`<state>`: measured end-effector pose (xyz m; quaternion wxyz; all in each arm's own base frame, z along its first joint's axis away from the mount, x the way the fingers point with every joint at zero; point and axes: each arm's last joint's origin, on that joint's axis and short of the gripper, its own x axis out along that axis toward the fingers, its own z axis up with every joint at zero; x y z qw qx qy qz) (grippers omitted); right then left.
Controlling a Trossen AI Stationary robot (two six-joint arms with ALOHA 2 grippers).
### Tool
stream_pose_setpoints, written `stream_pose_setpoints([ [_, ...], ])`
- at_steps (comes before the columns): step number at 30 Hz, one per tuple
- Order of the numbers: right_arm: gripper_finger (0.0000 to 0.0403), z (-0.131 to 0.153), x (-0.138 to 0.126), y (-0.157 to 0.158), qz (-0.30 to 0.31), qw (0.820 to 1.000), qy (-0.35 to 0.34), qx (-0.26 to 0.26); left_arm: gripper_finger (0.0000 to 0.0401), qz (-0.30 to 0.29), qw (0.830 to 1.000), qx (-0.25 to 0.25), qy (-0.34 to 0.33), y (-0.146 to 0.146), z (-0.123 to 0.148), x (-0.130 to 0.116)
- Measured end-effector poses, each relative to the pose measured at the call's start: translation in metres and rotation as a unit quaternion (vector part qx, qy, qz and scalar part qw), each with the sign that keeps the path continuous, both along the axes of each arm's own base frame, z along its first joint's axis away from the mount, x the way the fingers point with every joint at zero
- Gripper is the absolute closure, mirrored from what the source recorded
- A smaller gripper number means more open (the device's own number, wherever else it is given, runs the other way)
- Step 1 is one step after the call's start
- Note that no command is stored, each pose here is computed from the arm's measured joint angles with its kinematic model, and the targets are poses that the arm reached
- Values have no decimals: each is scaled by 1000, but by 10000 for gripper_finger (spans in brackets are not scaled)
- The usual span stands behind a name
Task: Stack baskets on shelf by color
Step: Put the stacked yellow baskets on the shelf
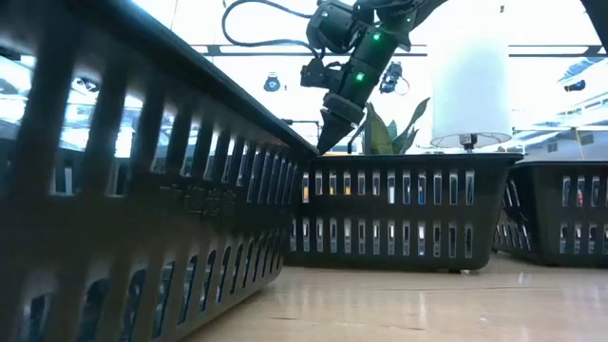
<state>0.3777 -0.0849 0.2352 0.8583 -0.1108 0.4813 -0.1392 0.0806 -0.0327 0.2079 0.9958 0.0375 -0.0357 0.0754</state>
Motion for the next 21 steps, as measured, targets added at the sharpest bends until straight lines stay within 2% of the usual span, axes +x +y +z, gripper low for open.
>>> stream_pose_setpoints([
  [4, 287, 0, -1, -1, -10, 1000, -2, 6, 372, 0, 1000, 0, 0, 0, 0, 0],
  [13, 349, -2, -4, -1, -50, 998, 1, 32, 363, 0, 1000, 0, 0, 0, 0, 0],
  [21, 373, -2, -3, 0, -80, 996, -15, 49, 370, 0, 1000, 0, 0, 0, 0, 0],
])
